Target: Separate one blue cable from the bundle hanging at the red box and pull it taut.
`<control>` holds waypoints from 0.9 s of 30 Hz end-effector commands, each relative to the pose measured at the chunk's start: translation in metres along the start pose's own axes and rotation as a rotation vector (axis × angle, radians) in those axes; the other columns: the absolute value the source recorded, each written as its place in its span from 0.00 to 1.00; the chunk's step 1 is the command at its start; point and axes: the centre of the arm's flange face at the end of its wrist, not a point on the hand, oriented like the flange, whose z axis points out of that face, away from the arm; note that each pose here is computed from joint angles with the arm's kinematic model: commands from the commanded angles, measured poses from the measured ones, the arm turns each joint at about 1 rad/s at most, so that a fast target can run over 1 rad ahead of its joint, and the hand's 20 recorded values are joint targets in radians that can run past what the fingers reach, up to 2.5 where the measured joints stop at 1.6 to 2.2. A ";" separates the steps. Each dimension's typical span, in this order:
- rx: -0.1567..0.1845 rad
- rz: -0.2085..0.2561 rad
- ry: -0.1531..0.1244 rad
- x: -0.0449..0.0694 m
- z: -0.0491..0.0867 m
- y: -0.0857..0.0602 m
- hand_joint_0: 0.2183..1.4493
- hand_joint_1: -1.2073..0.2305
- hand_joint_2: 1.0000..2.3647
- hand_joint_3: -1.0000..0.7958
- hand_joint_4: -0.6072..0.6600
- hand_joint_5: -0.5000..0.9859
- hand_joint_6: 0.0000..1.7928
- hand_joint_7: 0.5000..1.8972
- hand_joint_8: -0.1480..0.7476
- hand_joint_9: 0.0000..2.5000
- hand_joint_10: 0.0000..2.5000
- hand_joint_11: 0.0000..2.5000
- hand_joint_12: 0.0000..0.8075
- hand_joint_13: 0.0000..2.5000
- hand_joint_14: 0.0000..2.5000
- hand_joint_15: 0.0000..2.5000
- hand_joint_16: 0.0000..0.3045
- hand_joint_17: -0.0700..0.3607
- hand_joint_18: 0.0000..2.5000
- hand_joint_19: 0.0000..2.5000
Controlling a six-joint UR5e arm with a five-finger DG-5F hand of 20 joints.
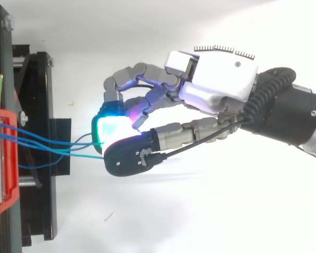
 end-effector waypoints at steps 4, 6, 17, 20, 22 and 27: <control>0.000 0.000 -0.001 0.000 0.000 0.000 0.37 0.31 0.02 0.52 0.26 0.21 0.52 0.59 0.52 0.39 0.00 0.61 0.36 0.24 0.01 0.16 0.10 0.33 0.19 0.07; 0.002 -0.001 0.001 0.000 0.000 -0.001 0.37 0.31 0.02 0.52 0.26 0.21 0.52 0.59 0.52 0.39 0.00 0.61 0.36 0.25 0.01 0.16 0.10 0.33 0.20 0.07; -0.011 0.004 -0.002 0.000 0.001 -0.003 0.37 0.31 0.02 0.51 0.28 0.21 0.52 0.59 0.51 0.47 0.00 0.67 0.37 0.25 0.01 0.16 0.11 0.33 0.20 0.07; -0.010 0.003 -0.001 0.000 0.000 -0.004 0.37 0.32 0.02 0.51 0.28 0.21 0.52 0.58 0.51 0.46 0.00 0.68 0.37 0.25 0.01 0.16 0.11 0.33 0.20 0.07; -0.010 0.003 -0.003 -0.001 0.000 -0.004 0.37 0.32 0.02 0.51 0.28 0.21 0.52 0.59 0.50 0.46 0.04 0.68 0.38 0.26 0.01 0.16 0.11 0.33 0.20 0.07; -0.008 0.003 -0.003 -0.001 0.000 -0.004 0.37 0.32 0.02 0.51 0.28 0.21 0.52 0.59 0.50 0.43 0.23 0.63 0.38 0.26 0.01 0.18 0.11 0.33 0.20 0.08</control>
